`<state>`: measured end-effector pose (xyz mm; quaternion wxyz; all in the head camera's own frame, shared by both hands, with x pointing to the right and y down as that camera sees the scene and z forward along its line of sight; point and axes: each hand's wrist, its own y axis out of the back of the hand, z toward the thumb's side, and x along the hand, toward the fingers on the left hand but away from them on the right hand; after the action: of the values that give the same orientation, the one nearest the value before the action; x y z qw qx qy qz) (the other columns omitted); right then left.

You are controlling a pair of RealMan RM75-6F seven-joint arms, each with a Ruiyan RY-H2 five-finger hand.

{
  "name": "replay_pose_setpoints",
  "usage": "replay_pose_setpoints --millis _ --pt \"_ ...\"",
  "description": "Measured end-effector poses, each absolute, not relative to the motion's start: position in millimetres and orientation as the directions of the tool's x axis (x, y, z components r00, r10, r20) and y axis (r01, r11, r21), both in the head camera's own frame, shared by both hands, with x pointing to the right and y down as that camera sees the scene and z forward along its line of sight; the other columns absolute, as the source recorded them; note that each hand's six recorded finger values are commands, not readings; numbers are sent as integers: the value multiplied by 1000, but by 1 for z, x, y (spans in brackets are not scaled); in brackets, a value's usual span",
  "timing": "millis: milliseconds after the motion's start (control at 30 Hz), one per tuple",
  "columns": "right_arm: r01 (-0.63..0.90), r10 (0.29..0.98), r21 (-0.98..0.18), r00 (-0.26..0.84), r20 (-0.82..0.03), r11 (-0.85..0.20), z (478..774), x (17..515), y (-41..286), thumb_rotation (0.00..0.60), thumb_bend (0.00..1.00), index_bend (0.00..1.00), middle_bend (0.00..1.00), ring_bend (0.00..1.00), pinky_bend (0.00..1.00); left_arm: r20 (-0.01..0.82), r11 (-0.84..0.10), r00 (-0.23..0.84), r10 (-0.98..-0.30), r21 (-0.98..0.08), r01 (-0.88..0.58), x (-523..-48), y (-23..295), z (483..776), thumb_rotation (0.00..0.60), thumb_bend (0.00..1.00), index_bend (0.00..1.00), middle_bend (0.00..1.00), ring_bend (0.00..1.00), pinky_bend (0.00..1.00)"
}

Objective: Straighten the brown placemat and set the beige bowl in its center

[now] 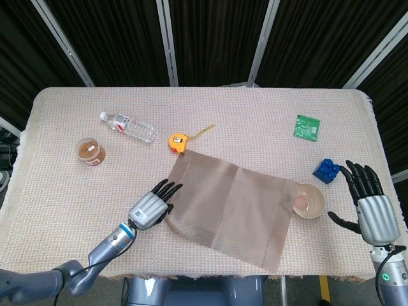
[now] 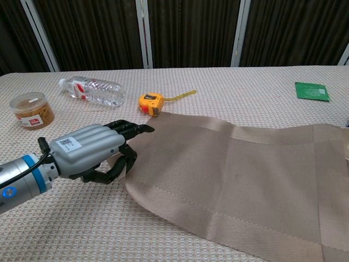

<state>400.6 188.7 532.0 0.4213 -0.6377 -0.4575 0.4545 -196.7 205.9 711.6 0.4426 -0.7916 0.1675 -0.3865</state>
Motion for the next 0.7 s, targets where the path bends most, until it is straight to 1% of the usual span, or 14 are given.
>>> replay_pose_setpoints --millis 300,367,567,700 --pt "214 967 -952 184 -179 -217 527 398 190 600 7 0 0 0 0 520 -570 513 -683 -819 71 -243 230 697 600 734 690 0 0 0" --pt "217 966 -952 188 -176 -216 526 397 191 600 7 0 0 0 0 533 -574 495 -687 -815 80 -252 233 696 600 735 690 0 0 0" --pt "219 966 -952 195 -171 -213 524 395 191 600 7 0 0 0 0 572 -609 491 -657 -786 102 -266 245 694 600 736 688 0 0 0" --pt "217 966 -953 195 -171 -212 525 395 191 600 8 0 0 0 0 603 -648 513 -611 -753 114 -268 261 690 600 737 673 0 0 0"
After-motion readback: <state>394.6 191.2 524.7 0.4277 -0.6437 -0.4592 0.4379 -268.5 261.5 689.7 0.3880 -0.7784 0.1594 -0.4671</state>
